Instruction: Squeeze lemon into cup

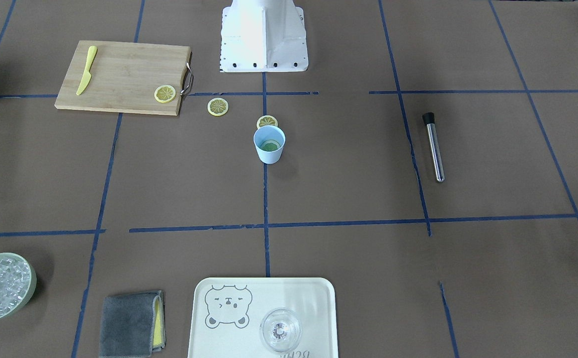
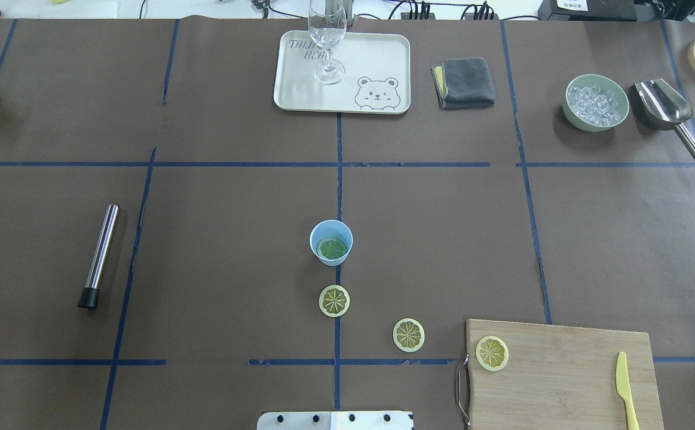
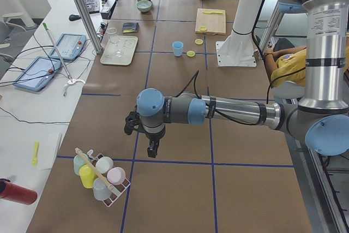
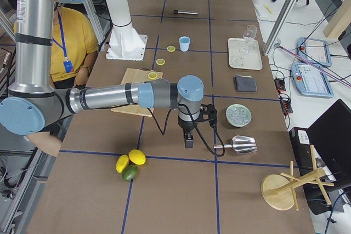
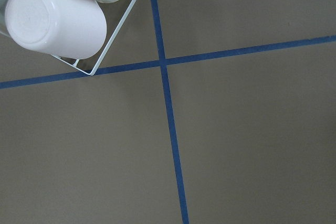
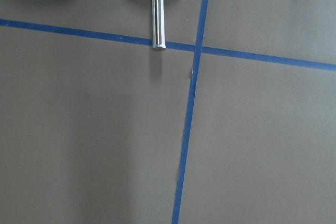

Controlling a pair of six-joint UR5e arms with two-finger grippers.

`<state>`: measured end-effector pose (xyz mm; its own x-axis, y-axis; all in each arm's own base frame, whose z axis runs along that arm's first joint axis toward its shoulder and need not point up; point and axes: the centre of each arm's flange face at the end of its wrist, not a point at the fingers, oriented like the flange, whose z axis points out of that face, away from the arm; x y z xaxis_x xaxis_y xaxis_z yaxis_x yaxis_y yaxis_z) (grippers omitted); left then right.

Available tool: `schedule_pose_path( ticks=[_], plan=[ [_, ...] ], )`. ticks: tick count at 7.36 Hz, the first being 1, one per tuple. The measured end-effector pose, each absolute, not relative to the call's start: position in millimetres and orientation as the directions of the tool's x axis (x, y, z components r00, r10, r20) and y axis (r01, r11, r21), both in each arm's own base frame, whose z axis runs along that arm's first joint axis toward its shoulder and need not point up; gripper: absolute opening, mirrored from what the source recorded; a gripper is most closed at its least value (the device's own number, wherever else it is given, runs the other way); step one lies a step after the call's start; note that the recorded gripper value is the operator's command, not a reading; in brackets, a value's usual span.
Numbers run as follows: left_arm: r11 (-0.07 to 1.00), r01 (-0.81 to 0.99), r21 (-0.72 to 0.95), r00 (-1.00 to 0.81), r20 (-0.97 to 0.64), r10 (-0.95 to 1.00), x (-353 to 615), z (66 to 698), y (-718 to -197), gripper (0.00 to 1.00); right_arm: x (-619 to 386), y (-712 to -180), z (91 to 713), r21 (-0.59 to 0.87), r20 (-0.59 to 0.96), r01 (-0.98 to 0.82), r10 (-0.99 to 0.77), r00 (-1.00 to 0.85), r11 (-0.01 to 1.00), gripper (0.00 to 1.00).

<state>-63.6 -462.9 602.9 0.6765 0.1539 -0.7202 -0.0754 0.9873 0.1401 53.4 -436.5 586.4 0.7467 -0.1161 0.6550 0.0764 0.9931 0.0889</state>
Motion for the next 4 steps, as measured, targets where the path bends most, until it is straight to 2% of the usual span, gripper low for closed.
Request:
schedule_pose_path(
  ticks=[4],
  plan=[
    [0.985,-0.075,0.158,0.679,-0.715,0.167,-64.3,595.6,-463.5,1.0,53.2,-435.9,588.6,0.085,0.656,0.078,-0.114,0.746,0.993,1.0]
  ],
)
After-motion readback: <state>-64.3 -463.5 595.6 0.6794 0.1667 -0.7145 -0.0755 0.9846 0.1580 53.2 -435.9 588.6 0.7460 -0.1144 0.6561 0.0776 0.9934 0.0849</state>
